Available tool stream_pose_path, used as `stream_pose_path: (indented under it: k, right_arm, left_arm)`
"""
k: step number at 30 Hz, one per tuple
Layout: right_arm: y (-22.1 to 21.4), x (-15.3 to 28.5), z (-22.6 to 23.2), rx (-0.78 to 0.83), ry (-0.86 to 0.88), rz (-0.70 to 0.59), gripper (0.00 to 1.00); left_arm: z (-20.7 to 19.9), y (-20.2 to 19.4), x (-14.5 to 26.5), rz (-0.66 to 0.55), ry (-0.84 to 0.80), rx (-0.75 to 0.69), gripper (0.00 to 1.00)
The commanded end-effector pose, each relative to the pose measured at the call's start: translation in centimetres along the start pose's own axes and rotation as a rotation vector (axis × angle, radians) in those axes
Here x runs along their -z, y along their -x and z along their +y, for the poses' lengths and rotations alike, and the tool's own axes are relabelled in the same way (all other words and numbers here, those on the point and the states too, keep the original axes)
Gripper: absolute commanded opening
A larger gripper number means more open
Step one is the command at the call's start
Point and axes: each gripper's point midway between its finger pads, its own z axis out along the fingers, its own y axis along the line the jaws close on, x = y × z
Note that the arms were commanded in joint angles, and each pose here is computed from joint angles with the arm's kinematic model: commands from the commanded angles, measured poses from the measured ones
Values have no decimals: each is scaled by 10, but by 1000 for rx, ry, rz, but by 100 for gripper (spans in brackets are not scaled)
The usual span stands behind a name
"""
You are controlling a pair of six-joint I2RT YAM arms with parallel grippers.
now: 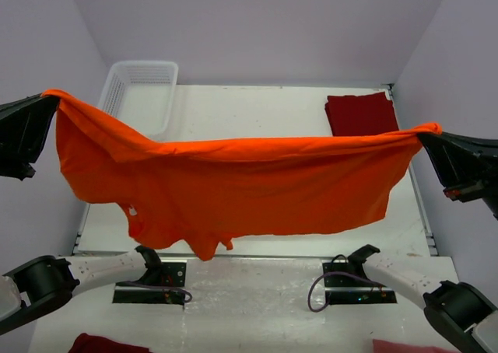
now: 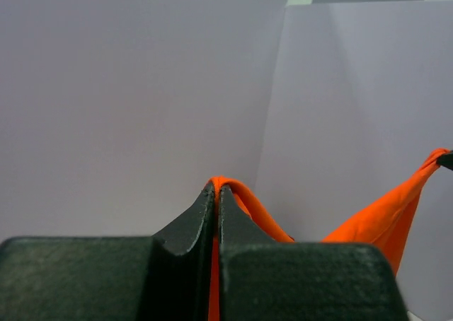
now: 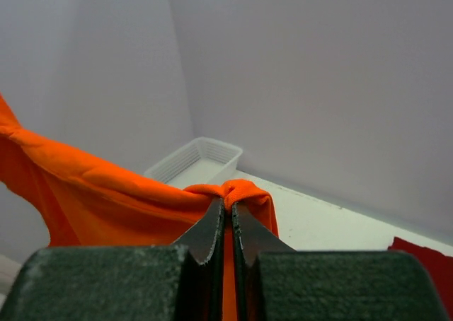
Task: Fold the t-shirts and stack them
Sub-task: Flatten out the tshirt
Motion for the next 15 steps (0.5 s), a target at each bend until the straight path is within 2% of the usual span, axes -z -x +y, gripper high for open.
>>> stream_pose_path:
  k: [1, 4, 7, 10, 11, 12, 14, 15]
  right_arm:
    - [14, 16, 30, 22, 168, -58, 0]
    - [5, 17, 40, 22, 228, -28, 0]
    - [-14, 5, 27, 3, 165, 19, 0]
    - [-49, -21, 4, -21, 49, 107, 0]
    - [-62, -30, -6, -38, 0, 142, 0]
    - [-94, -49, -19, -46, -61, 221, 0]
    - [-128, -69, -53, -40, -236, 284, 0]
    - [-167, -80, -69, -30, -306, 378, 0]
  left_arm:
    - [-27, 19, -10, -76, -146, -40, 0]
    - [-37, 21, -15, -95, -194, -45, 0]
    - [-27, -3, -39, -28, -108, -55, 0]
    - [-4, -71, -82, 151, 68, -102, 0]
    - [9, -112, -96, 246, 160, -144, 0]
    - [11, -146, -114, 322, 197, -158, 0]
    - [16, -212, -141, 452, 247, -218, 0]
    - [22, -233, -150, 486, 267, -231, 0]
